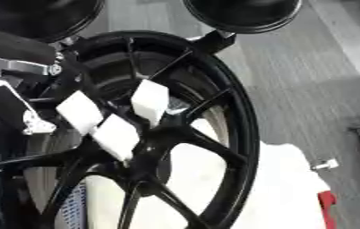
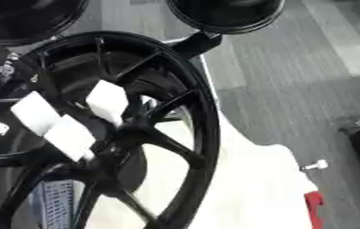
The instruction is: Pull the pin out of the wheel hub.
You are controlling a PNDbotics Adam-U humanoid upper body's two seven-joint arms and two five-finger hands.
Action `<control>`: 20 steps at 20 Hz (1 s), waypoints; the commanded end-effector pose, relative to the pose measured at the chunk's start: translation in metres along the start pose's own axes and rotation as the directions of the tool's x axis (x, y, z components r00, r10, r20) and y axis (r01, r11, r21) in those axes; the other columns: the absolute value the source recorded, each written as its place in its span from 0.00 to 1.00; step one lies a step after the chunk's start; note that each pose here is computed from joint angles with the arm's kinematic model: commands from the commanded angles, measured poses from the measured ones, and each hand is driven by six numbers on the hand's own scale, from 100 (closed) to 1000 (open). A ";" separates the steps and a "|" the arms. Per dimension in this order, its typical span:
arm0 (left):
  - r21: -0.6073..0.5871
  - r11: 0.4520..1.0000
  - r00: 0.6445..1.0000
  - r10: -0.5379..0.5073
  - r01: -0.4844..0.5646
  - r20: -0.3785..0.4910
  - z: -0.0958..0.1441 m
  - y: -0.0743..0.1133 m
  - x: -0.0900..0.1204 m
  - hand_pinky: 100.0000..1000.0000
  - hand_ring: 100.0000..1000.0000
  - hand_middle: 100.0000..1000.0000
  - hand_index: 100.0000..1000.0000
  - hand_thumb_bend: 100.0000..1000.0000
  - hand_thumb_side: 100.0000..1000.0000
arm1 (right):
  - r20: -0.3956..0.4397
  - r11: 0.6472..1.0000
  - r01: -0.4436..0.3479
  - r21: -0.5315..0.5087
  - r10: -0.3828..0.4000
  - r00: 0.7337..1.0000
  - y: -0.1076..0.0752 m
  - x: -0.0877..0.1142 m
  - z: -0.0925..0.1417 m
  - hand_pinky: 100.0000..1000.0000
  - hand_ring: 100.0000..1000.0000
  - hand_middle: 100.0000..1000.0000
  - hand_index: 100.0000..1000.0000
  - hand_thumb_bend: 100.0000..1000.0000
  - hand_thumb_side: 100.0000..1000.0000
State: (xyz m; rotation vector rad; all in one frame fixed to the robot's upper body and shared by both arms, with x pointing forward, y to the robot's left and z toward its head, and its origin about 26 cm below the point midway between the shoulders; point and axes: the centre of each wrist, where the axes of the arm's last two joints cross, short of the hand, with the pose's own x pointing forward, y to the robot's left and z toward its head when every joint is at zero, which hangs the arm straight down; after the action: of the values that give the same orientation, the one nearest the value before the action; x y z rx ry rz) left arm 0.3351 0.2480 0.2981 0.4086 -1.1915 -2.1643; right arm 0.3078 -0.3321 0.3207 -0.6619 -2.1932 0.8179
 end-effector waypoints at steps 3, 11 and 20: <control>0.004 1.000 1.000 -0.001 0.001 0.026 0.008 0.003 0.002 0.87 0.83 0.77 0.87 0.15 0.33 | -0.002 0.999 -0.012 -0.040 0.012 1.000 -0.010 0.003 -0.001 0.78 0.62 0.56 0.74 0.00 0.45; 0.016 1.000 0.998 0.009 -0.010 0.054 0.010 0.005 0.004 0.84 0.78 0.67 0.80 0.03 0.24 | -0.026 0.999 -0.003 -0.053 0.002 1.000 -0.009 -0.002 0.000 0.78 0.62 0.56 0.74 0.00 0.47; 0.054 0.997 0.998 0.045 -0.047 0.036 0.014 0.007 0.005 0.75 0.62 0.43 0.63 0.00 0.10 | -0.037 0.998 -0.002 -0.068 0.000 0.999 -0.008 -0.005 0.001 0.78 0.62 0.56 0.75 0.00 0.48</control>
State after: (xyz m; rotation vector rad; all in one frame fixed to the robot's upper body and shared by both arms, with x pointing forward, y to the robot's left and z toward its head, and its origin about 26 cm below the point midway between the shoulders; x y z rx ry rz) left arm 0.3305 0.2466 0.2985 0.3187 -1.2487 -2.1250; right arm 0.3112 -0.3381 0.3133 -0.6763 -2.1745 0.7365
